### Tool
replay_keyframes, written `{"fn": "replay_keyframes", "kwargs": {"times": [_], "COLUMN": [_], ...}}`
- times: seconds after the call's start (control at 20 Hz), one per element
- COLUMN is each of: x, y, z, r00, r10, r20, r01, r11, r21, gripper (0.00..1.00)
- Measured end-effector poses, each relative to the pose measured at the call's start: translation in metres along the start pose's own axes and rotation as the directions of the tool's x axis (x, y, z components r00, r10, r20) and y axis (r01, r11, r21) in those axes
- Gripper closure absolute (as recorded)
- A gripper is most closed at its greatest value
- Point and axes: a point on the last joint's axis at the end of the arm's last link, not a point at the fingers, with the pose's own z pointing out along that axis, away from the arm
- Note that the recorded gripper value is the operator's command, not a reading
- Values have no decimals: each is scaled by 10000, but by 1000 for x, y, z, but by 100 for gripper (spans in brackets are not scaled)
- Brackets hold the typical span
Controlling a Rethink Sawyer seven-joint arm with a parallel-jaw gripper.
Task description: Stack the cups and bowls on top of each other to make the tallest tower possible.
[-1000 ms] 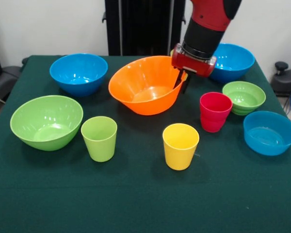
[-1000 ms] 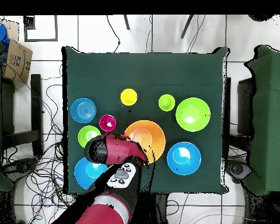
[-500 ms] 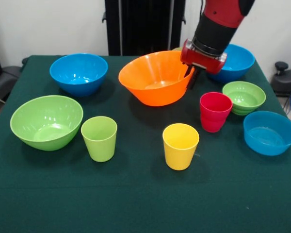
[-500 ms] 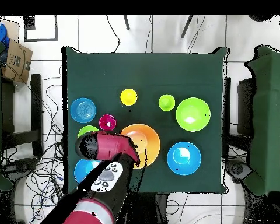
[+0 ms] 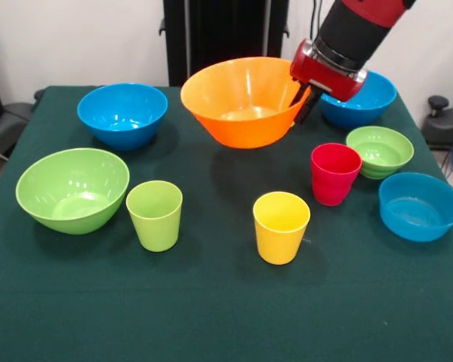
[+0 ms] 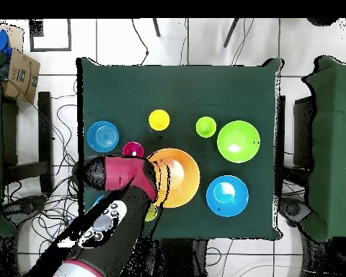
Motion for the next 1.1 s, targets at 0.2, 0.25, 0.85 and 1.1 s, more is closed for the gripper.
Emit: {"fn": "replay_keyframes", "kwargs": {"times": [0.2,0.25,0.85,1.1], "x": [-13,-18,-66,-81], "y": [-2,-3,-3,8], "z": [-12,-15,-28,-22], "r00": [9998,9996,9950,9918], "r10": [206,274,770,938], "r20": [9,31,640,864], "r01": [-206,-275,-815,-999], "r11": [9994,9990,9941,9926], "r21": [293,343,713,689], "gripper": [100,100,100,100]}}
